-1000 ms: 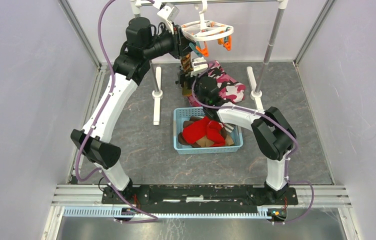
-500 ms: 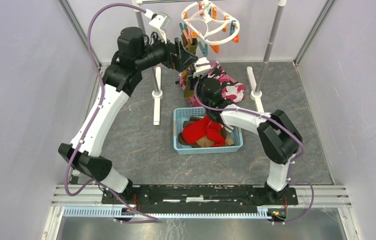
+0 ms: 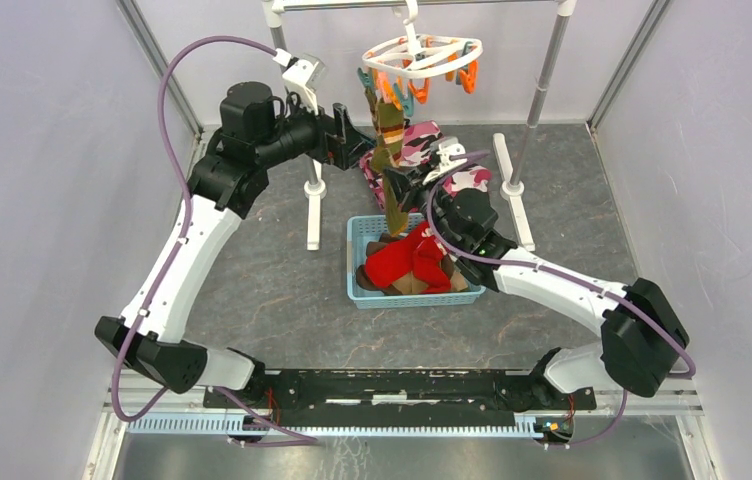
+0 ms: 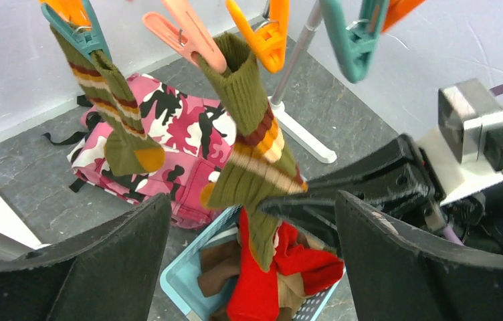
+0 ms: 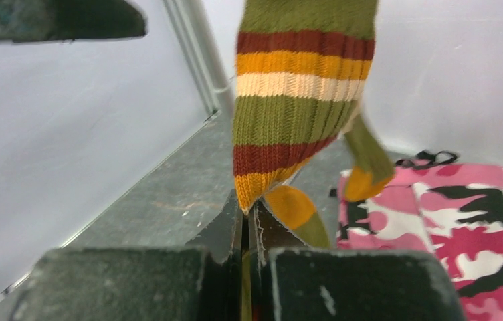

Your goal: Remove the socks clipped to the hanger

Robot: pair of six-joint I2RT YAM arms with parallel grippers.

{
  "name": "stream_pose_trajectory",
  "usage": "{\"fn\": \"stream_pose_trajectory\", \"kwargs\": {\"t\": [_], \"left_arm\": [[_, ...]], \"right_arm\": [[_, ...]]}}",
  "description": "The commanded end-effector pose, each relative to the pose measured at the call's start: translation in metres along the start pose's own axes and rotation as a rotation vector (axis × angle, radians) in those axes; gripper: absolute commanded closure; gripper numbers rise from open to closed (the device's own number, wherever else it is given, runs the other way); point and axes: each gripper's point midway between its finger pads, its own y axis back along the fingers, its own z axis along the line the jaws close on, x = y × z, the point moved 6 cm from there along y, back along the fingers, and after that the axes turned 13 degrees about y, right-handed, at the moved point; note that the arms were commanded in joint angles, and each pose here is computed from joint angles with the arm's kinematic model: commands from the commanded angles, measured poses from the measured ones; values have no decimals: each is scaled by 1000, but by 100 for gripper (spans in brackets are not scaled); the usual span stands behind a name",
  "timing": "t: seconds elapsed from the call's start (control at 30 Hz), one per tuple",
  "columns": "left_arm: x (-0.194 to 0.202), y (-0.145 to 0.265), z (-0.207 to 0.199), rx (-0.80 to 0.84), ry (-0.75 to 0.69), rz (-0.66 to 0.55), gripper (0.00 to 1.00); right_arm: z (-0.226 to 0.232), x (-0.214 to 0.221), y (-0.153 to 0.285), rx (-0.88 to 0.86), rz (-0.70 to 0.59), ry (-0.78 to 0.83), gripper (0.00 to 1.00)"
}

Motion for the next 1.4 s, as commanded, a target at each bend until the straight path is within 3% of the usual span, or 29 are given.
{"fn": "stream_pose_trajectory", "kwargs": {"t": [0.0, 0.5, 0.73, 1.17, 1.37], "left_arm": [[-12, -4, -8, 51, 37, -48, 5], [-23, -58, 5, 90, 124, -30, 7], [-41, -79, 9, 116, 120, -67, 12], [-50, -94, 21, 68, 77, -106, 32], [-53, -92, 22, 50, 42, -121, 57]], "right_arm": [[30, 1, 8, -121, 39, -83, 100], [51, -17, 1, -174, 18, -143, 100], [54, -18, 1, -193, 18, -156, 100], [61, -6, -2, -223, 54, -177, 100], [61, -6, -2, -227, 59, -176, 100]]}}
